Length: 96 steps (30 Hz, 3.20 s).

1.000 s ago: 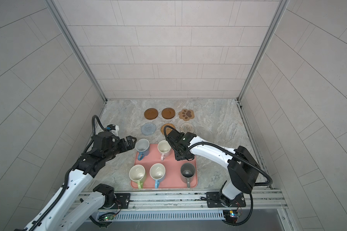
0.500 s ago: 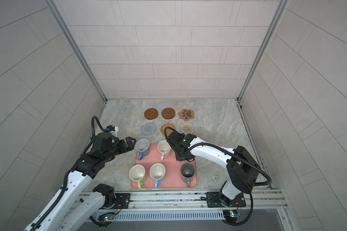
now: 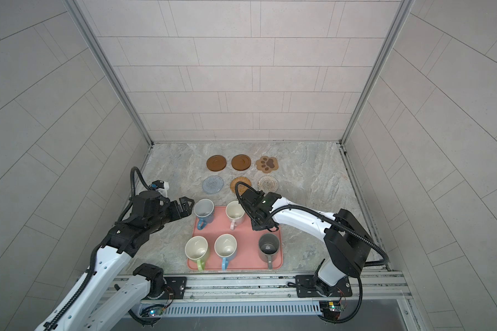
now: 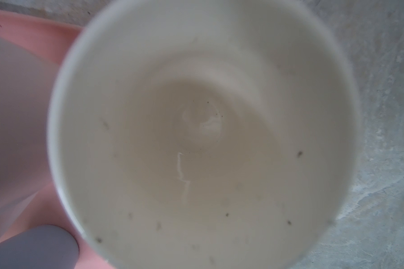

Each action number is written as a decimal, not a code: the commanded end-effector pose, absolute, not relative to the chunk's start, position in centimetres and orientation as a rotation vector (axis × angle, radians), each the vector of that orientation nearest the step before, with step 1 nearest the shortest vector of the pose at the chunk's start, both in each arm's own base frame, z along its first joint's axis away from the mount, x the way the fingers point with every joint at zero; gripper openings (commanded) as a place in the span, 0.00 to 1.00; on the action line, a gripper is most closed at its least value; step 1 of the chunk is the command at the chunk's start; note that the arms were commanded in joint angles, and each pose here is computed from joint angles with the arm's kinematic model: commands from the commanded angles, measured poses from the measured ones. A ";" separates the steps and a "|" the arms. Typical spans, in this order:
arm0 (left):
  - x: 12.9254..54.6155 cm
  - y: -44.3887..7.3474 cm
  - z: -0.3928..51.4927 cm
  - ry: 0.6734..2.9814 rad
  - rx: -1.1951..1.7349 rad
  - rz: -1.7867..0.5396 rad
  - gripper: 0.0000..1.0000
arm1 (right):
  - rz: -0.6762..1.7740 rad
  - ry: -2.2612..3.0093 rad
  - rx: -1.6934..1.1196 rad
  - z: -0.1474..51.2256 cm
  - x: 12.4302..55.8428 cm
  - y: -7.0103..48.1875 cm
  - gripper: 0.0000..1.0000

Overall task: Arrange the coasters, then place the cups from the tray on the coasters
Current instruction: 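Lift the white mug with right gripper and carry it toward the cork paw coaster, then lower the white mug onto the cork paw coaster with right gripper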

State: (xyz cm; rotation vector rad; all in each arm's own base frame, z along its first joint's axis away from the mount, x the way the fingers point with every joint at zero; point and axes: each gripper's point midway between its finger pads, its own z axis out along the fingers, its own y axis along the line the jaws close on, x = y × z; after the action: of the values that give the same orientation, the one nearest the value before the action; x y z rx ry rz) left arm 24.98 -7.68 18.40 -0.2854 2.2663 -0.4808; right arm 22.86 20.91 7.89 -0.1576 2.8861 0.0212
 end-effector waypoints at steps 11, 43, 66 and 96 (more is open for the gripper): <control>25.1 -7.2 18.7 2.254 -0.273 -0.447 1.00 | 0.022 2.810 -0.169 10.0 23.3 20.1 0.04; 25.0 -7.4 19.3 2.230 -0.246 -0.460 1.00 | 0.091 2.637 -0.228 19.1 30.2 19.9 0.03; 25.6 -6.3 19.3 2.203 -0.281 -0.385 1.00 | 0.116 2.682 -0.383 17.5 44.6 15.8 0.02; 25.6 -7.2 20.1 2.193 -0.273 -0.457 1.00 | 0.090 2.683 -0.011 15.1 54.0 15.5 0.02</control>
State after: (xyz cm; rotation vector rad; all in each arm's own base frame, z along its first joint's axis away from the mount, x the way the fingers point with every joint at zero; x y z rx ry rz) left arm 25.27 -7.13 19.31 -0.2610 2.2170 -0.4396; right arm 53.21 15.27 13.62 -0.0444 2.7302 0.0815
